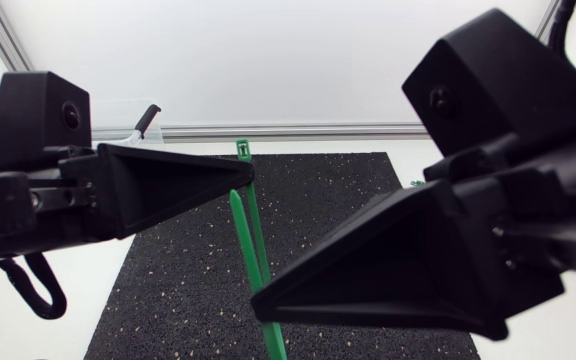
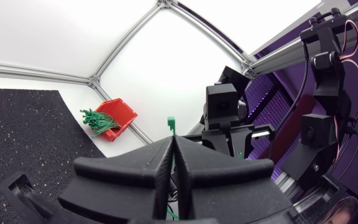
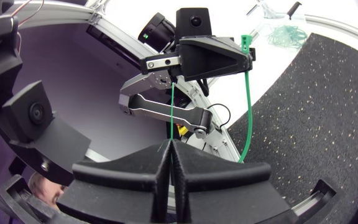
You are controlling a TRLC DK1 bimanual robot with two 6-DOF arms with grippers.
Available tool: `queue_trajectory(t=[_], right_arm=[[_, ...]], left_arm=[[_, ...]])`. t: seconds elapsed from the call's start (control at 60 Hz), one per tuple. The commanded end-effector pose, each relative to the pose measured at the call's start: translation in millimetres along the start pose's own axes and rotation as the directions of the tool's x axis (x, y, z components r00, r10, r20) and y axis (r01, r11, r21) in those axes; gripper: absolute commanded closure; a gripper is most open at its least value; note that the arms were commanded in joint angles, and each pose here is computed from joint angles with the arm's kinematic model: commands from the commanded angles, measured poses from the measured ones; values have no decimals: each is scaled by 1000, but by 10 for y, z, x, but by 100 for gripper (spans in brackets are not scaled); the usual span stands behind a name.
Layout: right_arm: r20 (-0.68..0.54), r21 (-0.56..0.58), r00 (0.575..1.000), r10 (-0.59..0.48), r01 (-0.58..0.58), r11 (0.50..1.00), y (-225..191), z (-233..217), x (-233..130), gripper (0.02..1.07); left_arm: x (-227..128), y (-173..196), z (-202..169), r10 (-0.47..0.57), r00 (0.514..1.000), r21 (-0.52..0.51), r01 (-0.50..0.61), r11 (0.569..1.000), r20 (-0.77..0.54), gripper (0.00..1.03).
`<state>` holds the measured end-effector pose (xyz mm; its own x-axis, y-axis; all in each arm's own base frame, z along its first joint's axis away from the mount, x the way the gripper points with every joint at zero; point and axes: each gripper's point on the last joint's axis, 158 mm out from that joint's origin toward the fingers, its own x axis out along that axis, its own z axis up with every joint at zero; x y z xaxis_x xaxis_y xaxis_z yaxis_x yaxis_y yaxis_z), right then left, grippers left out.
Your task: Take a green cable tie from the red box, thread the tail through the head to close it, then place it in the transparent bin on the left.
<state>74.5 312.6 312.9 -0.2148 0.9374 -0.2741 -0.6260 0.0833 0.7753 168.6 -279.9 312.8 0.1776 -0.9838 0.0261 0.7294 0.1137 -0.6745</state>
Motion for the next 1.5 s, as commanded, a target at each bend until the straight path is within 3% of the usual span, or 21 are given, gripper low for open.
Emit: queue_trajectory(t=[0.0, 0.167, 0.467, 0.833, 1.483], right_arm=[[-7, 106, 1000, 4, -3, 994, 84, 39, -39, 101], [-4, 196, 1000, 10, -9, 981, 135, 80, -92, 101], [19, 241, 1000, 24, -28, 970, 329, 271, -261, 101], [-18, 516, 998, 59, -42, 856, 216, 390, -301, 101], [-45, 620, 998, 34, 1, 784, 29, 233, -310, 101]], left_arm=[[33, -75, -84, -22, 1000, -25, 22, 999, -10, 100], [141, -132, -140, -19, 1000, -4, 19, 1000, -10, 100], [200, -149, -215, -18, 1000, 58, 18, 998, 2, 100], [145, -47, -167, 7, 999, 95, -11, 995, 46, 100], [240, -6, -234, 34, 997, 132, -43, 990, 71, 100]])
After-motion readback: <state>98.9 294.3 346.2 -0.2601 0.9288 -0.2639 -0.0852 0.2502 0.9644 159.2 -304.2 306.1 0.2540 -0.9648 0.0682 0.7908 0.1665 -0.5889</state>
